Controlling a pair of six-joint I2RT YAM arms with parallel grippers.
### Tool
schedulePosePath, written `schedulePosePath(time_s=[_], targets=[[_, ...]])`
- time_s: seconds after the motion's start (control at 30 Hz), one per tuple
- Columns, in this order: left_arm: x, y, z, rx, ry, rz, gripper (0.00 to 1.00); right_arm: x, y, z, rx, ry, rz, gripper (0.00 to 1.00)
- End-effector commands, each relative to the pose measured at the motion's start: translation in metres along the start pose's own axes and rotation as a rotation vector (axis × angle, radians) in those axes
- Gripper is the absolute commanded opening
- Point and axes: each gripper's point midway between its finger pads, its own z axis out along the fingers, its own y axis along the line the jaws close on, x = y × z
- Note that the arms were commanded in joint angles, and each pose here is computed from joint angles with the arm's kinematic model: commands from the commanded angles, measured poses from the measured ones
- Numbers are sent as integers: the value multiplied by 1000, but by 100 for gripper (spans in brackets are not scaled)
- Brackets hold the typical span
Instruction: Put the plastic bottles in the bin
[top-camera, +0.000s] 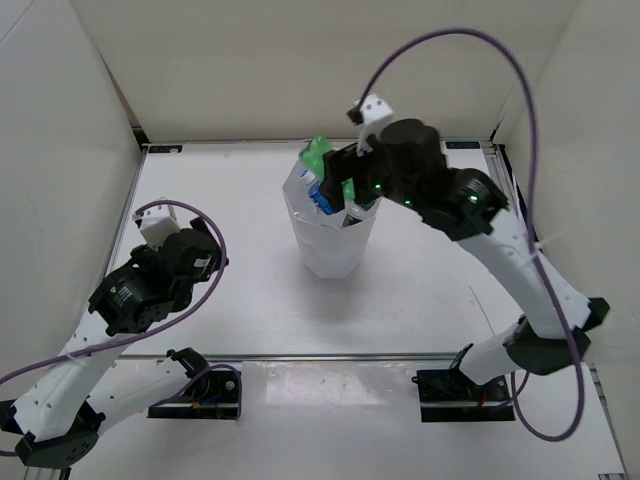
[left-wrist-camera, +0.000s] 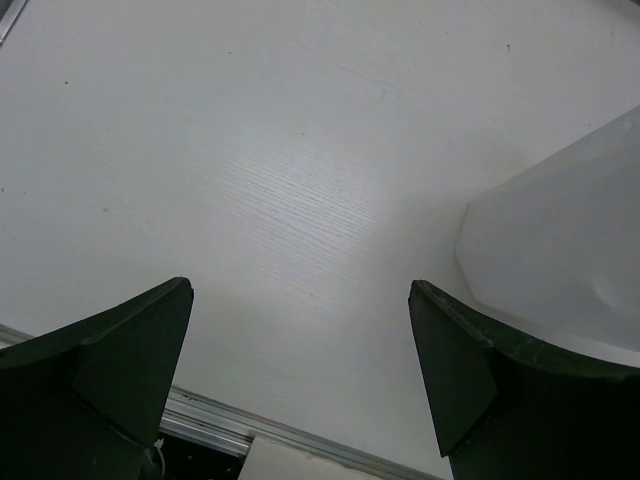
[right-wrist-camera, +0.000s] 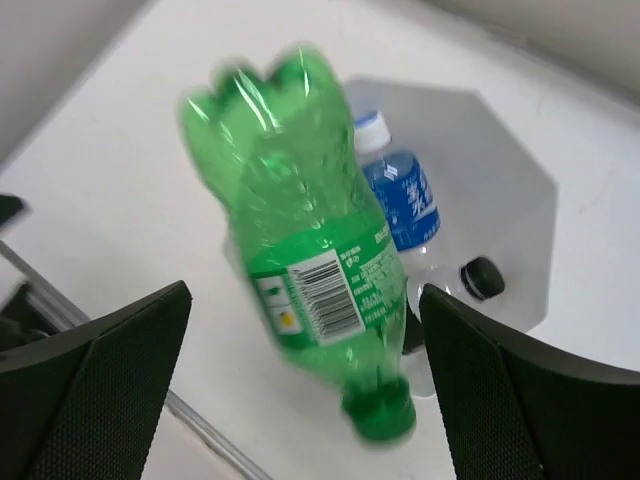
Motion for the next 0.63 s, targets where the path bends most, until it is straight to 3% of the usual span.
schedulePosePath(time_s=[0.0,0.07,0.17,0.33,0.43,0.6], targets=[[-17,4,-7,-25,-36,0,100,32,-10,8,54,134,-28,99],[-25,9,-10,-42,-58,-9,100,27,-40,-7,165,114,36,99],[-21,14,-11,-49,-53,-12,100,21,-84,-38,296,100,309,99],[4,22,-1,-71,-15,-33,100,54,-129,-71,312,185,510,99],[13,29,4,-100,-11,-44,100,71,-137,-80,271,216,561,99],[17,38,16,-193,-47,7,100,90,-167,-114,415,167,592,99]])
